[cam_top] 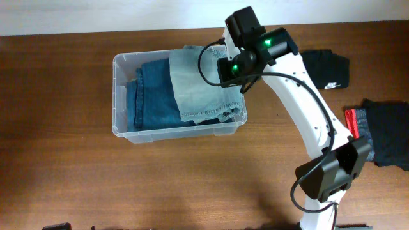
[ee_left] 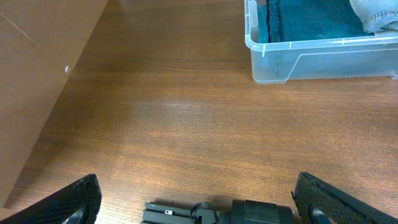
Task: Pack container
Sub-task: 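Lower the light-wash denim into the container on top of the jeans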
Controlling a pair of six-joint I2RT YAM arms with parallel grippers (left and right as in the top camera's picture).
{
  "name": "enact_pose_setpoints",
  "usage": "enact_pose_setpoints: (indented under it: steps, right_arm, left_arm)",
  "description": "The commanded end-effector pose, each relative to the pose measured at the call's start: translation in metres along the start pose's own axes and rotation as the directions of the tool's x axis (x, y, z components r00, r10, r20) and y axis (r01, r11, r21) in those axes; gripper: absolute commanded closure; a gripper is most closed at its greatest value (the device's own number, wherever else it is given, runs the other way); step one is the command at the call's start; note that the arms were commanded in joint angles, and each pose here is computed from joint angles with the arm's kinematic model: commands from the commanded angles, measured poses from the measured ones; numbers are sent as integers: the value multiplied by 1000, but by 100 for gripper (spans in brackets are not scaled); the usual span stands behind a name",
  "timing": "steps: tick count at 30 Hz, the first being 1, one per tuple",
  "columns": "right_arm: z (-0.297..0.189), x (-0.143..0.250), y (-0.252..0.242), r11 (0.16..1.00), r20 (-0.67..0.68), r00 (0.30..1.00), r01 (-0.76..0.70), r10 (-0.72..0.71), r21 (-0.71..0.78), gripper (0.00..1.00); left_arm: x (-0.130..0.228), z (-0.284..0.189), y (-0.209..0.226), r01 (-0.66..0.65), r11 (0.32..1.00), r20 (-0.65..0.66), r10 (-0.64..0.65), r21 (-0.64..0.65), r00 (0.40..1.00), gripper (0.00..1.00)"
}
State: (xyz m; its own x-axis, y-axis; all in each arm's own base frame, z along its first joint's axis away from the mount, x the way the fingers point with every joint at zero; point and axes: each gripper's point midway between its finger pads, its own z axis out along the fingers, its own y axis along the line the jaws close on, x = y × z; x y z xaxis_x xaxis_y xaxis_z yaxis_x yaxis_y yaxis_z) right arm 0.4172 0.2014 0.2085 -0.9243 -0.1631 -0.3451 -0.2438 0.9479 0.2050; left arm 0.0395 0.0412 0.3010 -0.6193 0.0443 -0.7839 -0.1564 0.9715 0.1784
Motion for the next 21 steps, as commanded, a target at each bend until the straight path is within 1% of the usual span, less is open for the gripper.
enact_pose_setpoints:
  steps: [1, 7, 12, 14, 18, 21]
  right_arm:
    - [10, 10, -6, 1000, -36, 999, 11, -10, 27, 96]
    - [50, 39, -18, 999, -146, 989, -1, 8, 49, 96]
    - [79, 52, -23, 998, -175, 984, -26, 34, 49, 96]
    - [88, 60, -20, 999, -194, 980, -36, 40, 23, 96]
    - [100, 71, -21, 999, -216, 975, -45, 46, 11, 96]
    - [101, 69, -21, 999, -209, 977, -44, 45, 9, 96]
  left_arm:
    - [1, 0, 3, -4, 1000, -1, 4, -13, 1000, 0]
    - [1, 0, 3, -4, 1000, -1, 4, -13, 1000, 0]
    - [1, 0, 3, -4, 1000, -1, 4, -13, 1000, 1]
    - [1, 0, 3, -4, 1000, -1, 4, -13, 1000, 0]
    - [1, 0, 3, -4, 1000, -1, 4, -13, 1000, 1]
    - [1, 0, 3, -4, 1000, -1, 4, -13, 1000, 1]
